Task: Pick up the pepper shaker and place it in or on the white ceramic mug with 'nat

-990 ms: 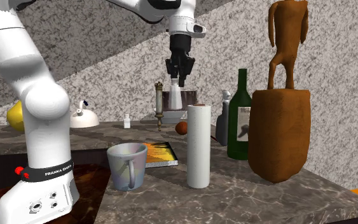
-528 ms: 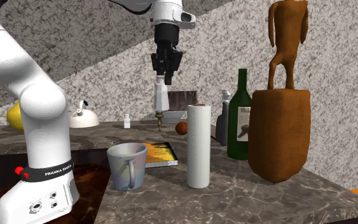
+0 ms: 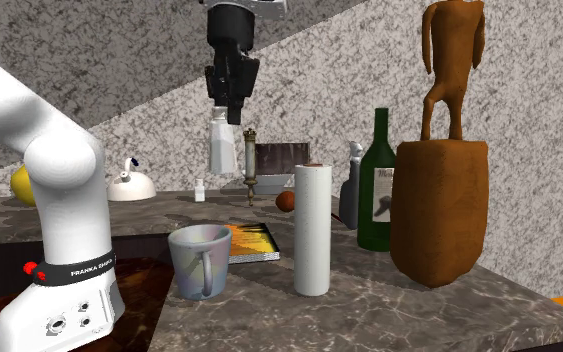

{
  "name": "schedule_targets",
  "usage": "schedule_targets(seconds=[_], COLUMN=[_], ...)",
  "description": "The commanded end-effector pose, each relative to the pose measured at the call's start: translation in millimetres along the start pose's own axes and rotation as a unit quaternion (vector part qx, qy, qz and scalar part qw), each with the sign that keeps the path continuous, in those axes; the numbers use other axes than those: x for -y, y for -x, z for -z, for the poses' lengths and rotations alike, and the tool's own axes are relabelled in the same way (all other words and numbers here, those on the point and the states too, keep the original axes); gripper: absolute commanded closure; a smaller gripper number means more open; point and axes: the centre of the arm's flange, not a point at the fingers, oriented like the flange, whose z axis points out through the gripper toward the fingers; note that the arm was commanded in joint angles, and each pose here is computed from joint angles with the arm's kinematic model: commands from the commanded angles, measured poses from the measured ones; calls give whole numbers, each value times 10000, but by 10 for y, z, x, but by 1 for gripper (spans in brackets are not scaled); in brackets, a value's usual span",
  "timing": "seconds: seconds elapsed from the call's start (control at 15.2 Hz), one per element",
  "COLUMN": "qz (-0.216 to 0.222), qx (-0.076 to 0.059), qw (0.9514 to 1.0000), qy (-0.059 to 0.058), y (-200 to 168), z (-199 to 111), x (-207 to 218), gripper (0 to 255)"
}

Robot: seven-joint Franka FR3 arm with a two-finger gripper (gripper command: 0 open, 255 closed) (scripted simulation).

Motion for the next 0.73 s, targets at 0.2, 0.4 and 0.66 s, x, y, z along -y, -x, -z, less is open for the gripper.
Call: schedule_targets(seconds=[0.2,0.4,0.66], qz=[5,5,5], qx=[4,4,4], qw=[10000,10000,10000], qy=[1,1,1], y=[520,516,511], z=[21,-137,-347], x=[-212,-224,-239], gripper=[255,255,255])
